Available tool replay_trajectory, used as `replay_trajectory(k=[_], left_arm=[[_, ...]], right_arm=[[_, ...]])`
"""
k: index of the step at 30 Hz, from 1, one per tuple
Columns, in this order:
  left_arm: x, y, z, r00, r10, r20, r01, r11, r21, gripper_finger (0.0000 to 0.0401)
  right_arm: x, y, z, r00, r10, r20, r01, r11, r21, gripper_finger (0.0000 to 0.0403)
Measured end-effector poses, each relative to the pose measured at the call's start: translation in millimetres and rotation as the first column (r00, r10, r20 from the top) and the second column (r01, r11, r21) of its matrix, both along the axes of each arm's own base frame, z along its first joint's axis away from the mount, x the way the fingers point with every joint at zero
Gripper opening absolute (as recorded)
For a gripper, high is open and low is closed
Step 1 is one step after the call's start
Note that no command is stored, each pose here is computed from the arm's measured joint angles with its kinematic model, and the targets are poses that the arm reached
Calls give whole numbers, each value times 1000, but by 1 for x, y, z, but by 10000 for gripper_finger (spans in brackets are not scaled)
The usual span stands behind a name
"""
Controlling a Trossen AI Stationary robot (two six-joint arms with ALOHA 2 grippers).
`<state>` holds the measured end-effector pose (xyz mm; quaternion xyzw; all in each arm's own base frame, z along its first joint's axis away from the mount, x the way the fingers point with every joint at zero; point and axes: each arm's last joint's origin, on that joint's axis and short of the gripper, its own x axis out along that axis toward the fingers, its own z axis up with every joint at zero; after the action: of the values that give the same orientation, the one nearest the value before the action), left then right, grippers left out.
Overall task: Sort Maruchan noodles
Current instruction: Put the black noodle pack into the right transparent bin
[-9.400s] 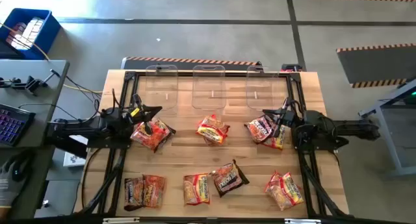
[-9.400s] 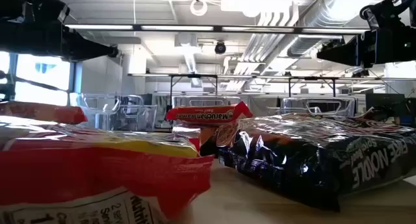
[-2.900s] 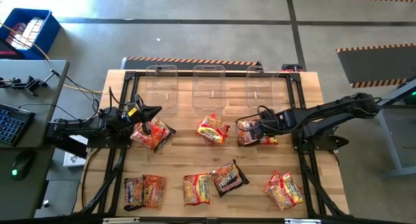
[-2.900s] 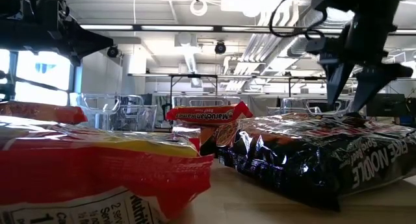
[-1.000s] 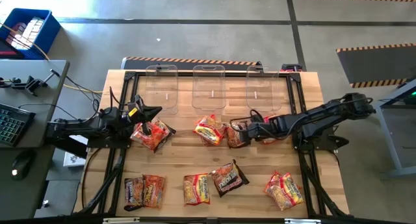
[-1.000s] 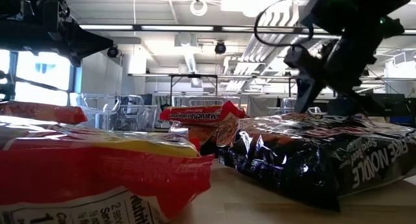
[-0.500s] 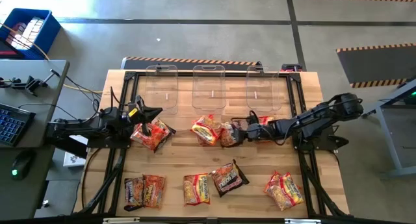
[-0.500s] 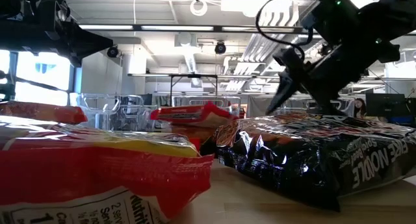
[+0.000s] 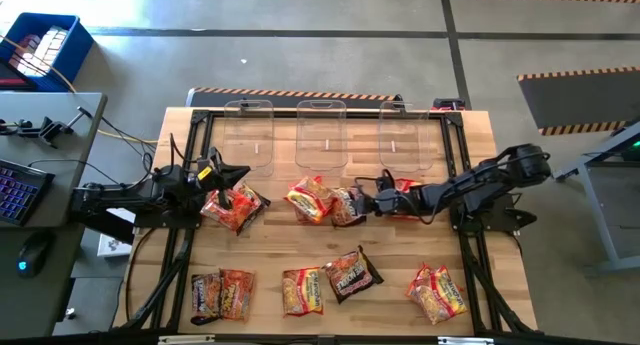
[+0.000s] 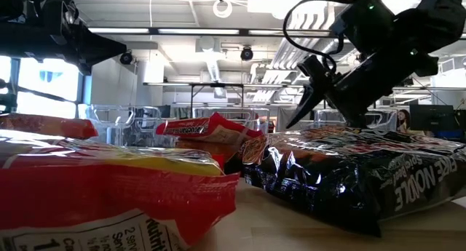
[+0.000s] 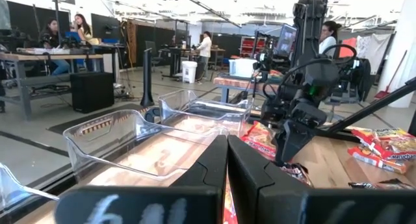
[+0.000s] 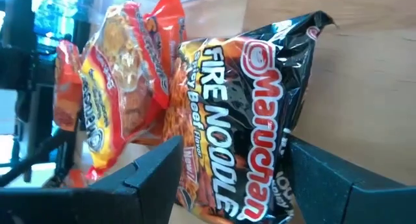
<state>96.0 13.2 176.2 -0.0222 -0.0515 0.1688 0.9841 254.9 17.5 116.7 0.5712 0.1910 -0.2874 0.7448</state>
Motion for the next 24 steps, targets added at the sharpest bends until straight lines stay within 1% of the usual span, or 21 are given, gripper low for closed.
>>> replay_trajectory(k=[3,8,11,14,20,21,22,24], left_arm=[[0,0,0,1000,0,0,0,1000,0,3],[0,0,0,1000,0,-3,0,1000,0,3],[0,0,0,1000,0,-3,0,1000,0,3],[0,0,0,1000,0,-4,0,1000,0,3],[0,0,0,1000,0,-4,0,1000,0,3],[0,0,0,1000,0,-4,0,1000,0,3],[0,0,0,1000,0,-5,0,1000,0,3],[0,0,0,1000,0,-4,0,1000,0,3]], right_arm=[[2,-1,-4,1000,-15,1,15,1000,11,250],[7,0,-1,999,17,33,-17,1000,1,248],[13,1,3,998,60,8,-60,998,-26,230],[16,1,4,995,84,-43,-86,996,-37,182],[15,2,3,988,125,-88,-130,990,-54,37],[15,2,3,986,139,-92,-145,988,-60,19],[15,2,3,984,152,-94,-159,985,-64,10],[15,3,3,979,178,-98,-184,981,-61,12]])
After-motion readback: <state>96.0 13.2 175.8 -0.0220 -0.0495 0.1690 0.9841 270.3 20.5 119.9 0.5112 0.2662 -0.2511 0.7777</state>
